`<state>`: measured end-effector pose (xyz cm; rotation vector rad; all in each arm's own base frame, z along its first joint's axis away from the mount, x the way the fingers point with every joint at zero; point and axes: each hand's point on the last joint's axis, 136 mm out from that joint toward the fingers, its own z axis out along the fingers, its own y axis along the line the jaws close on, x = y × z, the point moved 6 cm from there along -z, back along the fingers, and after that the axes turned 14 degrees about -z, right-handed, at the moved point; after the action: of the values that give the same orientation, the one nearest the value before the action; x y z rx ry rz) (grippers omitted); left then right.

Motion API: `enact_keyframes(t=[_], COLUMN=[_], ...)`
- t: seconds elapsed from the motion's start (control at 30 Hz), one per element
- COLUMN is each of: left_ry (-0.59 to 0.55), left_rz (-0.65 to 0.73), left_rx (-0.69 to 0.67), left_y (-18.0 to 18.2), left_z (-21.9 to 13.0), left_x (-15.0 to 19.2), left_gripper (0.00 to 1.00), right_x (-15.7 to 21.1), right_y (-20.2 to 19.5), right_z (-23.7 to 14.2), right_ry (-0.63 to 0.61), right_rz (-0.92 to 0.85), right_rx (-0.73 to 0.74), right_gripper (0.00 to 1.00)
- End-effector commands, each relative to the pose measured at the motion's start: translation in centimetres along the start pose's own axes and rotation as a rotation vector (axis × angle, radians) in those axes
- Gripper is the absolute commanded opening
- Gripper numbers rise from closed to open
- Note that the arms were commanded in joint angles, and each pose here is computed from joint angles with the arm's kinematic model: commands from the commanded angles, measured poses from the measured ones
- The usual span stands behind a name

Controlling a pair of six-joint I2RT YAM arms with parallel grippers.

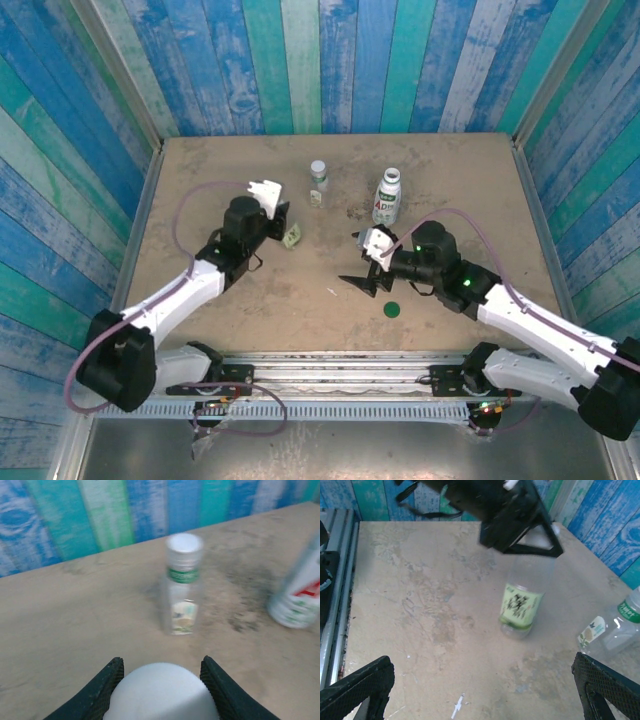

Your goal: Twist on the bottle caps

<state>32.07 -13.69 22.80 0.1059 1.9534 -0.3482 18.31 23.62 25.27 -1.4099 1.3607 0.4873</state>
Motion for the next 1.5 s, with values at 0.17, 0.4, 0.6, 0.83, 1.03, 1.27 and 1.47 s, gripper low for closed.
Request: enact_keyframes(t=[0.17, 0.4, 0.6, 0.83, 1.03, 1.27, 1.47], left_ry=[0.104, 0.119, 0.167, 0.228, 0.267, 0.200, 0.091], left_rz=[-0.066, -0.036, -0.036, -0.037, -0.038, -0.054, -0.075], left_rx=[-0.176, -0.263, -0.244, -0.217, -0.208, -0.195, -0.175], left_y=[5.6, 8.9, 9.7, 9.9, 10.0, 9.6, 8.8], left_z=[7.0, 11.6, 13.6, 14.6, 15.4, 14.4, 12.2], left_x=[-3.0, -5.9, -6.9, -6.1, -5.3, -6.7, -9.3], left_gripper=[0.40, 0.40, 0.43, 0.45, 0.52, 0.70, 0.86], right_x=[-1.7, -1.6, -1.5, -1.9, -2.2, -2.4, -1.8], right_y=[-0.3, -0.3, -0.5, -1.6, -1.5, -3.7, -6.2], right_z=[0.8, 0.5, -0.1, -2.6, -3.2, -4.7, -6.5], right_ry=[-0.043, -0.030, -0.015, 0.017, 0.001, 0.022, 0.054], right_rz=[-0.016, -0.020, -0.019, -0.043, -0.042, 0.045, 0.170], right_rx=[-0.017, -0.005, 0.029, 0.175, 0.183, 0.384, 0.587], right_gripper=[0.95, 0.95, 0.94, 0.94, 0.94, 0.93, 0.92])
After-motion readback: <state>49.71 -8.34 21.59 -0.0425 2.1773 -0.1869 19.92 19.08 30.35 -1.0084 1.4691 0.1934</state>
